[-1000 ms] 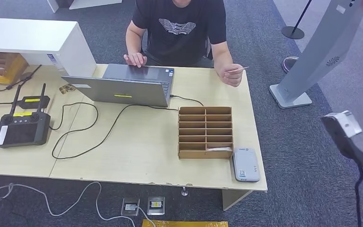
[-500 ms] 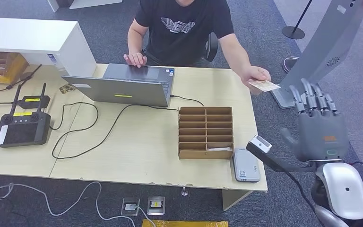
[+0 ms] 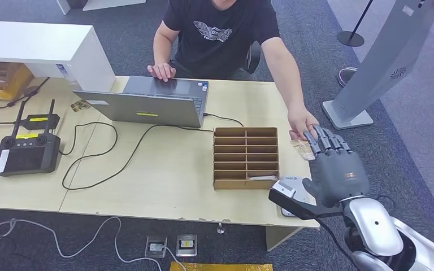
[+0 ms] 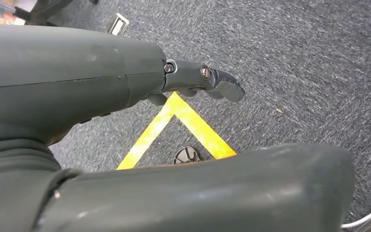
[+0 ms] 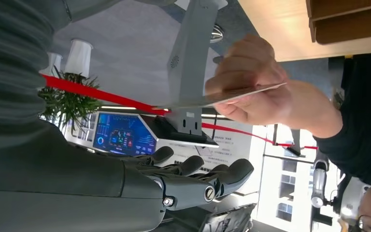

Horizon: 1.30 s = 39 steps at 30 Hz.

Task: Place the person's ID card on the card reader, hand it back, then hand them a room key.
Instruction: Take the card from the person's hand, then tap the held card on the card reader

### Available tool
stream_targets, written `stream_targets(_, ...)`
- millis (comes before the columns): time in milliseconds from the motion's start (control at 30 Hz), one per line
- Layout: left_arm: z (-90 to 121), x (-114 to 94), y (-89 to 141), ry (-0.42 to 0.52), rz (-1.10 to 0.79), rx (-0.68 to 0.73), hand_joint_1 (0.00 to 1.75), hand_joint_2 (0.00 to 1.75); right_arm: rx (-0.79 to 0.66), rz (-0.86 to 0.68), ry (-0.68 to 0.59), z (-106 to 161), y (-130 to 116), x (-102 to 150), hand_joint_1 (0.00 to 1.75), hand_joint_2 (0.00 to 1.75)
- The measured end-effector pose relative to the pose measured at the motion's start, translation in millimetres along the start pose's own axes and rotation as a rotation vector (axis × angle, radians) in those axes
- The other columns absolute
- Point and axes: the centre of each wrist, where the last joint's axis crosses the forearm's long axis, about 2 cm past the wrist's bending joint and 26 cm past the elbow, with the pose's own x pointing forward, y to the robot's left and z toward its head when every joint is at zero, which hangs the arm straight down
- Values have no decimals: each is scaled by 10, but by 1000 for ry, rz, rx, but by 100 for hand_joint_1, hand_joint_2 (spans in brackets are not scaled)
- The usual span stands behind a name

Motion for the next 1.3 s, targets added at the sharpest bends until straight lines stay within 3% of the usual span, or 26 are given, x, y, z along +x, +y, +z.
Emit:
stream_targets(167, 2, -6, 0, 1, -11, -1, 0, 0, -27, 34, -8, -4, 71, 51, 0, 175)
stream_targets(300, 1, -7, 3, 1, -20, -4, 0, 0, -37, 69, -4, -19, 128, 60, 175, 175)
stream_targets(867, 5, -23, 7, 3, -48, -8, 0, 0, -29, 90, 10, -44, 249, 78, 175, 175)
stream_targets(1300, 2, -21, 21, 6, -55, -9, 0, 0, 115, 33, 9, 42, 536, 148, 175, 175)
